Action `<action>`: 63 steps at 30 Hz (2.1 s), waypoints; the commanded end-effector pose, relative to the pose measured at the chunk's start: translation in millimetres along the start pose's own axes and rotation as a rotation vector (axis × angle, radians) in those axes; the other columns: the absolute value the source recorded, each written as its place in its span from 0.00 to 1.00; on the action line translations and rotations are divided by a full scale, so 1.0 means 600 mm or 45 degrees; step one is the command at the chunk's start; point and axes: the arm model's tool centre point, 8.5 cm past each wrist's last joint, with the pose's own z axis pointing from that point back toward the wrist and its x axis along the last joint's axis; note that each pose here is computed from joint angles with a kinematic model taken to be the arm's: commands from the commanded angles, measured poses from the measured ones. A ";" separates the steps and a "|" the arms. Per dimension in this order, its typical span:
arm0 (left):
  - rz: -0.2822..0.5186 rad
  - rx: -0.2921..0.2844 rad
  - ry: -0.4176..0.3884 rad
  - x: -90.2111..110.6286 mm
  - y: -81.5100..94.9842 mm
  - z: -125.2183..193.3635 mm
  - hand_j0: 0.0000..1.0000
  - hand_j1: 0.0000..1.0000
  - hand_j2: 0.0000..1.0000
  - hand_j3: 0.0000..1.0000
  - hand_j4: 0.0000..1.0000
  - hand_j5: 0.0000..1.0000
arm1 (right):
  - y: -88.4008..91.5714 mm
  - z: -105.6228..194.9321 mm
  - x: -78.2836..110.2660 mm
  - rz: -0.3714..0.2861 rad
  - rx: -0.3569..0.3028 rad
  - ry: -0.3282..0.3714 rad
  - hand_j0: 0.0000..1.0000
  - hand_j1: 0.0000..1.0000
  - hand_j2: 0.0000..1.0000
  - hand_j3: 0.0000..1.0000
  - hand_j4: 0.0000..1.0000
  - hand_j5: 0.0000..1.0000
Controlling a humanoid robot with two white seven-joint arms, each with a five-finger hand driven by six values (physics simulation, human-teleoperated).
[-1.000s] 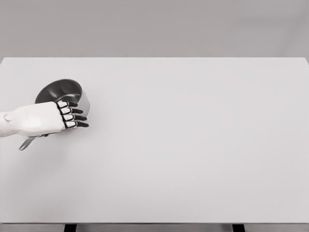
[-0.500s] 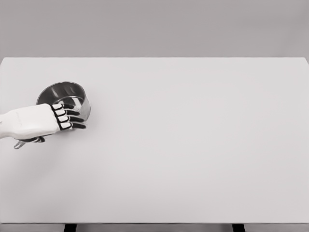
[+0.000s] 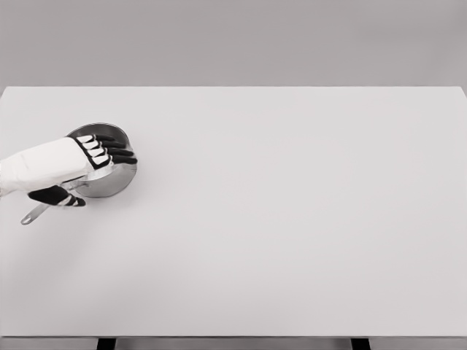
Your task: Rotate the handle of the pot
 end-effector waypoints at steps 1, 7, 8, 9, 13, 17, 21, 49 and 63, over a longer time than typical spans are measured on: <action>0.029 0.045 0.167 -0.022 0.005 -0.004 1.00 1.00 1.00 1.00 1.00 1.00 | 0.000 0.000 0.000 0.000 0.000 0.000 1.00 1.00 1.00 1.00 1.00 1.00; 0.040 0.092 0.258 -0.028 -0.020 0.003 1.00 1.00 1.00 1.00 1.00 1.00 | 0.000 0.000 0.000 0.000 0.000 0.000 1.00 1.00 1.00 1.00 1.00 1.00; 0.042 0.093 0.258 -0.028 -0.023 0.003 1.00 1.00 1.00 1.00 1.00 1.00 | 0.000 0.000 0.000 0.000 0.000 0.000 1.00 1.00 1.00 1.00 1.00 1.00; 0.042 0.097 0.257 -0.028 -0.023 0.004 1.00 1.00 1.00 1.00 1.00 1.00 | 0.000 0.000 0.000 0.000 0.000 0.000 1.00 1.00 1.00 1.00 1.00 1.00; 0.046 0.100 0.233 -0.022 -0.025 0.006 1.00 1.00 1.00 1.00 1.00 1.00 | 0.000 0.000 0.000 0.000 0.000 0.000 1.00 1.00 1.00 1.00 1.00 1.00; 0.065 0.130 0.181 -0.014 -0.034 0.013 1.00 1.00 1.00 1.00 1.00 1.00 | 0.000 0.000 0.000 0.000 0.000 0.000 1.00 1.00 1.00 1.00 1.00 1.00; 0.084 0.155 0.192 -0.012 -0.046 0.016 1.00 1.00 1.00 1.00 1.00 1.00 | 0.000 0.000 0.000 0.000 0.000 0.000 1.00 1.00 1.00 1.00 1.00 1.00; -0.047 0.120 0.354 -0.023 -0.095 0.027 1.00 1.00 1.00 1.00 1.00 1.00 | 0.000 0.000 0.000 0.000 0.000 0.000 1.00 1.00 1.00 1.00 1.00 1.00; -0.087 0.118 0.423 -0.037 -0.089 0.034 1.00 1.00 1.00 1.00 1.00 1.00 | 0.000 0.000 0.000 0.000 0.000 0.000 1.00 1.00 1.00 1.00 1.00 1.00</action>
